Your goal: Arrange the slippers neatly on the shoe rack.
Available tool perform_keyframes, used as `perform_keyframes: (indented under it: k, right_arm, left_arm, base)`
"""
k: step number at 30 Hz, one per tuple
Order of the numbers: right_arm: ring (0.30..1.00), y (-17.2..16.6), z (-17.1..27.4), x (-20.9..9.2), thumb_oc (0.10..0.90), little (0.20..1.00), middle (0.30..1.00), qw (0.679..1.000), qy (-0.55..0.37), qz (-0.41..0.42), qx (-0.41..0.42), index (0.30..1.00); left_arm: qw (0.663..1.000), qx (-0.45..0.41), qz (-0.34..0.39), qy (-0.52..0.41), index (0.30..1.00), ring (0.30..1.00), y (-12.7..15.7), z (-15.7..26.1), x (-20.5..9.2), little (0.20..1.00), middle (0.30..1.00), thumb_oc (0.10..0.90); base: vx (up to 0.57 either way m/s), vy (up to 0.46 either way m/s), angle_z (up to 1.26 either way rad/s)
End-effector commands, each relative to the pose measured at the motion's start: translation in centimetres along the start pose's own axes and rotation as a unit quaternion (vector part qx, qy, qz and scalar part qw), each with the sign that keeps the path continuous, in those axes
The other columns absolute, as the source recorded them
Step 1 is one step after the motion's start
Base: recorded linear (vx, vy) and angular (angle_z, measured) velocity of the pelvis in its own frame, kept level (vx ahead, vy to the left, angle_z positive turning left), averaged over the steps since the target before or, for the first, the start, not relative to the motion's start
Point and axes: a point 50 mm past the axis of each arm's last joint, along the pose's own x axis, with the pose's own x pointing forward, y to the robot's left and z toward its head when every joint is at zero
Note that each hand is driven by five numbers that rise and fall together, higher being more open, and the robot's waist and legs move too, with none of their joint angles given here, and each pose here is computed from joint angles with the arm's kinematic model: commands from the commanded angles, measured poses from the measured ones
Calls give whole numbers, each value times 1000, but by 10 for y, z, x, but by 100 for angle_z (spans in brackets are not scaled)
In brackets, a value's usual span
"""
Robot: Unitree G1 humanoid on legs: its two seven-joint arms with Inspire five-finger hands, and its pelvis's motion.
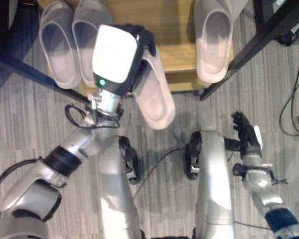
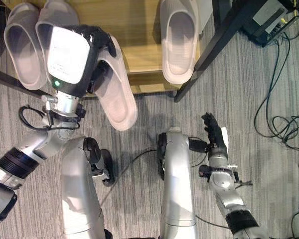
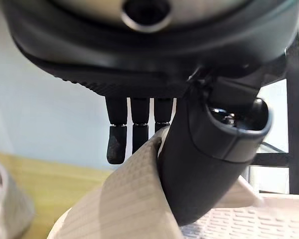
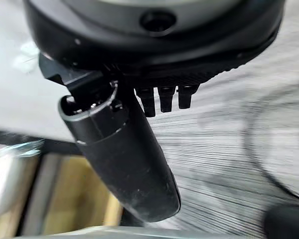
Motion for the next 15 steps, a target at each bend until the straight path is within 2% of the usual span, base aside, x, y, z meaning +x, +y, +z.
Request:
perform_keyframes:
  k: [1, 9, 15]
  right_arm:
    - [900, -16, 29, -2, 800, 900, 900, 997, -76, -12, 14, 900]
    - [900, -39, 19, -17, 800, 900, 900, 998, -52, -14, -19, 900]
    - [900, -39, 14, -22, 800, 900, 900, 999, -38, 7, -16, 900]
  left_arm:
    - [983, 25, 160, -81, 300, 300, 55, 14, 67, 300, 300, 400]
    - [979, 109, 99, -138, 300, 300, 60, 14, 97, 300, 300, 400]
    - [968, 181, 58, -164, 300, 300, 59, 15, 120, 300, 300, 400]
  base:
    - [0, 0, 0]
    - [-9, -3, 1]
    - [-1, -6, -1]
